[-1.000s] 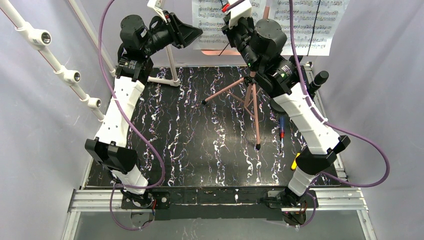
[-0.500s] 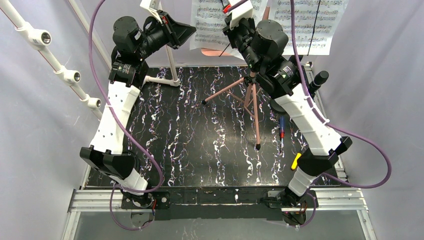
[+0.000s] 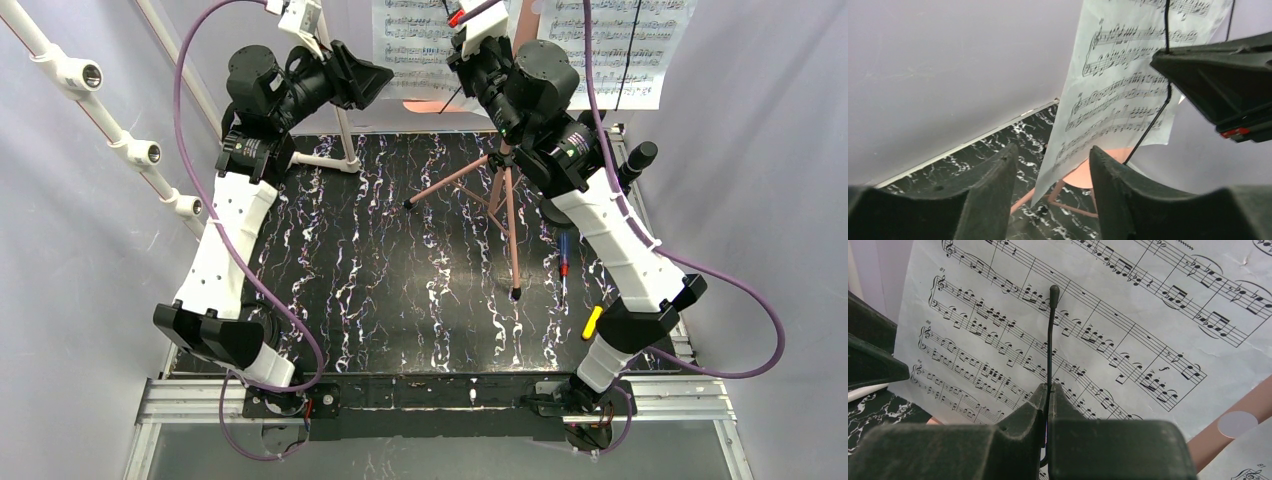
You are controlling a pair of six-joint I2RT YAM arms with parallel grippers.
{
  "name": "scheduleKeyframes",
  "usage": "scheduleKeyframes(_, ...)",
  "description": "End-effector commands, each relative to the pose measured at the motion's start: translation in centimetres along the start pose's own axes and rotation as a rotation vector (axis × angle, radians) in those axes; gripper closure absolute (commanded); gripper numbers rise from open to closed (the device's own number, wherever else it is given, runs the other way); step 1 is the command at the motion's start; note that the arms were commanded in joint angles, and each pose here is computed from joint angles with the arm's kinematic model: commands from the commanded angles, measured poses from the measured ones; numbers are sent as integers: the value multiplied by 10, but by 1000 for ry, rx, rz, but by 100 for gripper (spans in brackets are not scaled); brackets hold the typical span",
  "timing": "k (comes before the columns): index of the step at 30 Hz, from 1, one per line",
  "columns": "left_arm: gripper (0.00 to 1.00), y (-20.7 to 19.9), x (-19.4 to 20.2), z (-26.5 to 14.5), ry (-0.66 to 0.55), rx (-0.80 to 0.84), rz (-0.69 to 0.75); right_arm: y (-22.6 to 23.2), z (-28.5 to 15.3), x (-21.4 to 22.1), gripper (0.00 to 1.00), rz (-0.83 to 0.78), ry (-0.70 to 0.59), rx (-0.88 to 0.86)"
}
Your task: Pack up the instrument practice props
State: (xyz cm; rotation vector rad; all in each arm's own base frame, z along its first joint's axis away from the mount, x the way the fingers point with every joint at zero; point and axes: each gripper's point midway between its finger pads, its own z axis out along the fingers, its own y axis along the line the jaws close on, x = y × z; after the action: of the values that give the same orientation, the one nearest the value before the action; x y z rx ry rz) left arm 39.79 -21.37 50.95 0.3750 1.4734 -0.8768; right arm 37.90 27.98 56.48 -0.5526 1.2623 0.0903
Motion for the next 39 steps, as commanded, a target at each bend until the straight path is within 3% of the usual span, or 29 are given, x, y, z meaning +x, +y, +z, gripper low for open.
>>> scheduleKeyframes(1,44,-20,-27,-4,-79,73,52,-12,-9,-16,99,17,-43,20)
scheduleKeyframes(9,48,-22,-31,14,-79,170,18,-9,-9,-15,99,16,-47,1)
scheduleKeyframes(12,54,-20,-34,17,-78,172,13,-7,-9,-15,99,16,-50,-5)
scheduleKeyframes(22,100,-15,-40,0,-99,118,30,-8,-11,-12,99,15,-46,-1)
scheduleKeyframes(27,100,-9,-47,-16,-125,41,50,-10,-12,-12,99,13,-44,9)
scheduleKeyframes(39,100,32,-24,-61,-26,-276,91,-10,-12,-12,99,16,-45,9)
